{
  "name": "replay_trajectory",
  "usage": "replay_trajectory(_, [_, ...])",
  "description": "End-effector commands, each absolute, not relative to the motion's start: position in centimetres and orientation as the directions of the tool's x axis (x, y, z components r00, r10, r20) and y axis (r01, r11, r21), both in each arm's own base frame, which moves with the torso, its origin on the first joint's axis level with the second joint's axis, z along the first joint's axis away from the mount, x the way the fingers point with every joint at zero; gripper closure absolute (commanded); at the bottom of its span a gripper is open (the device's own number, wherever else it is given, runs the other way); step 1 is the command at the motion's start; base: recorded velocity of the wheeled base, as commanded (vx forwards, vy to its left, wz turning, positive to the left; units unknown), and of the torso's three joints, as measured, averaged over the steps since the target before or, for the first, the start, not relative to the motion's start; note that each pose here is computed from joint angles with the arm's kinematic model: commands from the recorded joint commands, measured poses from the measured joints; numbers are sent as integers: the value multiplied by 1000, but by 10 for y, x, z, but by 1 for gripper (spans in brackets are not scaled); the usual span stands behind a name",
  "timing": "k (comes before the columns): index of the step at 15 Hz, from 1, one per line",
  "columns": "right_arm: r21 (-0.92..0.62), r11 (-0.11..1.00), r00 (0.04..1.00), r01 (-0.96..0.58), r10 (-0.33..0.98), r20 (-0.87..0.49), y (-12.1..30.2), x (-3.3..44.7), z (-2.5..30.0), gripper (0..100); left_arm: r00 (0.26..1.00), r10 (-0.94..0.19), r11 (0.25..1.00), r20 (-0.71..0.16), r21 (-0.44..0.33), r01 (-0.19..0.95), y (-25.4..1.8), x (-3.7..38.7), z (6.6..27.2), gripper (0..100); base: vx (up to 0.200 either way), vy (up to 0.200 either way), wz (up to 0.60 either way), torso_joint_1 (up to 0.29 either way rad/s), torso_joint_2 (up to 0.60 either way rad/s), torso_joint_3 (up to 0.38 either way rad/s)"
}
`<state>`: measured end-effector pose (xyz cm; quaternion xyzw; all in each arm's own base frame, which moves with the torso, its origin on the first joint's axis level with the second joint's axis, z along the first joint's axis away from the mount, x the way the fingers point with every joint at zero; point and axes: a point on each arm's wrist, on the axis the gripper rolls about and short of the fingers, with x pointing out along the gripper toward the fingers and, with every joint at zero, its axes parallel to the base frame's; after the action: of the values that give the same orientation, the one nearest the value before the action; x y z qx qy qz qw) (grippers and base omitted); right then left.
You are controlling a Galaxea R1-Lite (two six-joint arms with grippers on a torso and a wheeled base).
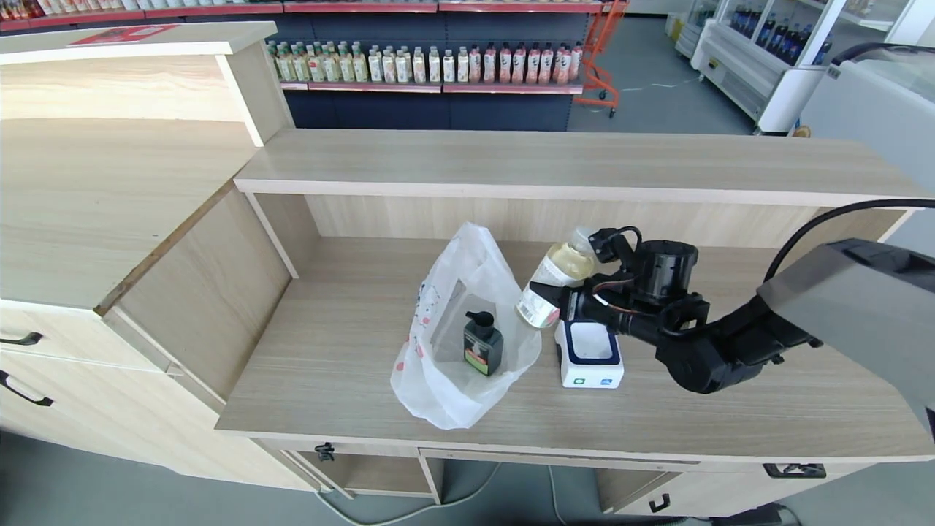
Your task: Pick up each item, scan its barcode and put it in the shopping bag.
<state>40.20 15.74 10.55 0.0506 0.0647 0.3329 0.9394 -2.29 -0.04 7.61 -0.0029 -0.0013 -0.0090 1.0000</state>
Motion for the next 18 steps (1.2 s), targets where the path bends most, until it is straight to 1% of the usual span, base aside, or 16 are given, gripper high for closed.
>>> replay_trajectory(1, [134, 771, 762, -623, 636, -120, 164, 412, 83, 100, 1000, -18, 1000, 3, -6, 18, 0, -23, 76, 0, 0, 0, 0, 0, 0, 0])
replay_trajectory(5, [106, 753, 746, -650, 658, -101, 182, 425, 70, 100, 1000, -18, 1000, 3, -6, 18, 0, -23, 76, 0, 0, 0, 0, 0, 0, 0])
replay_trajectory(9, [19, 738, 733, -675, 673, -100, 199, 437, 51, 100, 1000, -18, 1000, 3, -6, 18, 0, -23, 76, 0, 0, 0, 0, 0, 0, 0])
replay_trajectory(12, [-79, 726, 730, -683, 676, -101, 203, 446, 39, 100, 1000, -18, 1000, 3, -6, 18, 0, -23, 76, 0, 0, 0, 0, 0, 0, 0])
replay_trajectory(14, [-115, 719, 729, -685, 677, -103, 204, 448, 35, 100, 1000, -18, 1000, 3, -6, 18, 0, -23, 76, 0, 0, 0, 0, 0, 0, 0])
replay_trajectory(17, [-124, 719, 729, -684, 679, -85, 206, 452, 37, 100, 1000, -18, 1000, 3, -6, 18, 0, -23, 76, 0, 0, 0, 0, 0, 0, 0])
replay_trajectory(18, [-124, 717, 727, -686, 681, -81, 206, 453, 38, 0, 1000, -18, 1000, 3, -6, 18, 0, -23, 76, 0, 0, 0, 0, 0, 0, 0])
